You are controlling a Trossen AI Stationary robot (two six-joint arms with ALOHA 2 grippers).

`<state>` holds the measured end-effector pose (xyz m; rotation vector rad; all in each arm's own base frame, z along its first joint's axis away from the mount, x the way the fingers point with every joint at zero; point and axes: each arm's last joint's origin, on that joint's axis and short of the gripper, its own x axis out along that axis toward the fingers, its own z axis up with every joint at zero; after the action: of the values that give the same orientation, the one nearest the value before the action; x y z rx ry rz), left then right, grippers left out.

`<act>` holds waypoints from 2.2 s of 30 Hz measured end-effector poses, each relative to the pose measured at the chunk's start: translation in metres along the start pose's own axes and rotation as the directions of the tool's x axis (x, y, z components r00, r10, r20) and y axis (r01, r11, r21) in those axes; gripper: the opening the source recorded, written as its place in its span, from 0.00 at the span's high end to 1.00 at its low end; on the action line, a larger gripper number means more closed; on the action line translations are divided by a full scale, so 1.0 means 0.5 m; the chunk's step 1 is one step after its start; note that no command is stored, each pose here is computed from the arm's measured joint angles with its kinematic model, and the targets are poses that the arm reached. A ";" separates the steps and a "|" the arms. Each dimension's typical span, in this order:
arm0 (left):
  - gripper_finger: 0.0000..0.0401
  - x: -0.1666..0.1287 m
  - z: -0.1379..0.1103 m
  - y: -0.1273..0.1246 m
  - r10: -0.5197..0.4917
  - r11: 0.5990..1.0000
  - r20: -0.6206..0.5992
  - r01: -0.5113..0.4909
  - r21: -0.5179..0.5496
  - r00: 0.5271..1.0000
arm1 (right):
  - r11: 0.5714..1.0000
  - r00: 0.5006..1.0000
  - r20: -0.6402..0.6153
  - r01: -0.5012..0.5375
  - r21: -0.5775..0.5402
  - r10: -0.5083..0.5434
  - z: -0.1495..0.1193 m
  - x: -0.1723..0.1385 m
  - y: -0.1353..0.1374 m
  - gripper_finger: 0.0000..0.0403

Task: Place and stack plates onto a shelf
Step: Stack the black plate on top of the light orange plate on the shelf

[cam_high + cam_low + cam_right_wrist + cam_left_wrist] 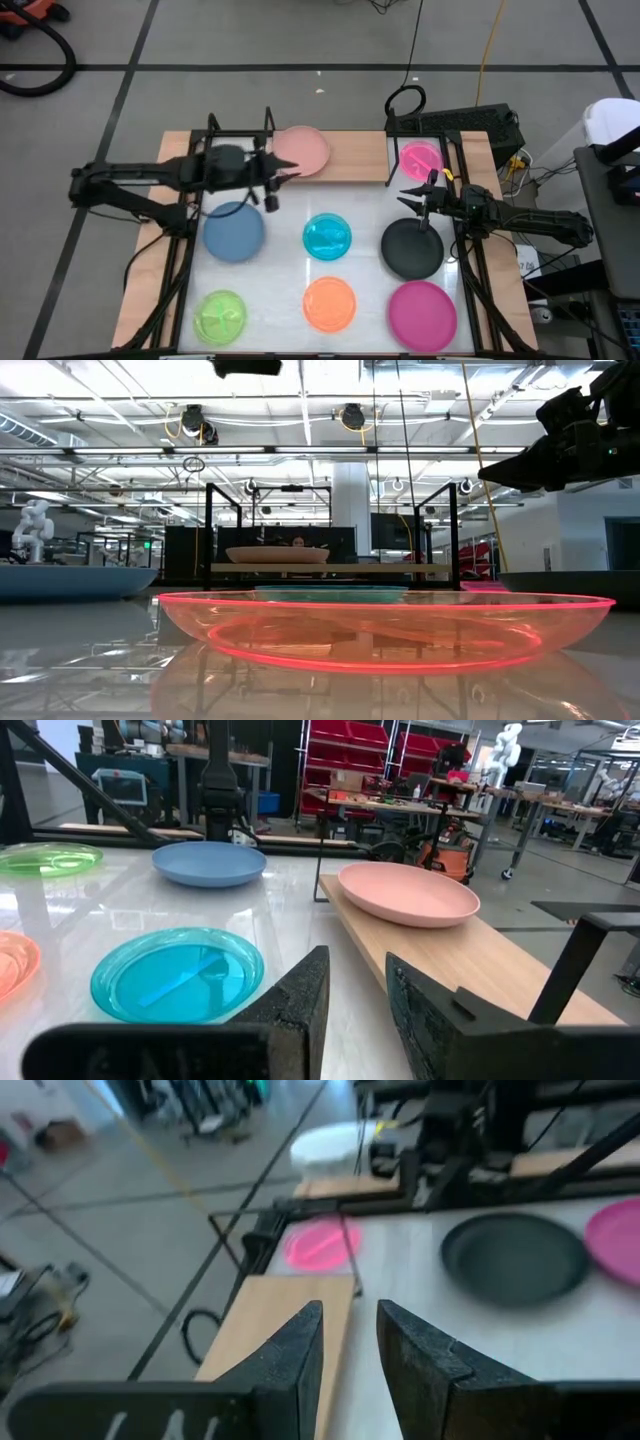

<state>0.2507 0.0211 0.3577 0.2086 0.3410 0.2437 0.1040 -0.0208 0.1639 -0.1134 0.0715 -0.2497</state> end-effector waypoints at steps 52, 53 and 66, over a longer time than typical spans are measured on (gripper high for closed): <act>0.74 -0.039 -0.106 -0.044 -0.017 0.982 0.253 0.064 -0.178 0.967 | 0.963 0.989 -0.058 -0.122 0.239 0.139 0.085 0.008 -0.002 0.79; 0.74 -0.039 -0.106 -0.044 -0.017 0.982 0.253 0.063 -0.176 0.967 | 0.962 0.982 -0.121 -0.113 0.247 0.147 0.095 0.013 -0.002 0.79; 0.74 -0.039 -0.107 -0.044 -0.018 0.984 0.248 0.062 -0.169 0.969 | 0.915 0.589 -0.717 -0.108 0.388 0.373 0.033 0.107 0.023 0.77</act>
<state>0.2185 0.0035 0.3087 0.0556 0.0767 0.2038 0.1600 -0.0212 0.1757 0.3358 0.9330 -0.0075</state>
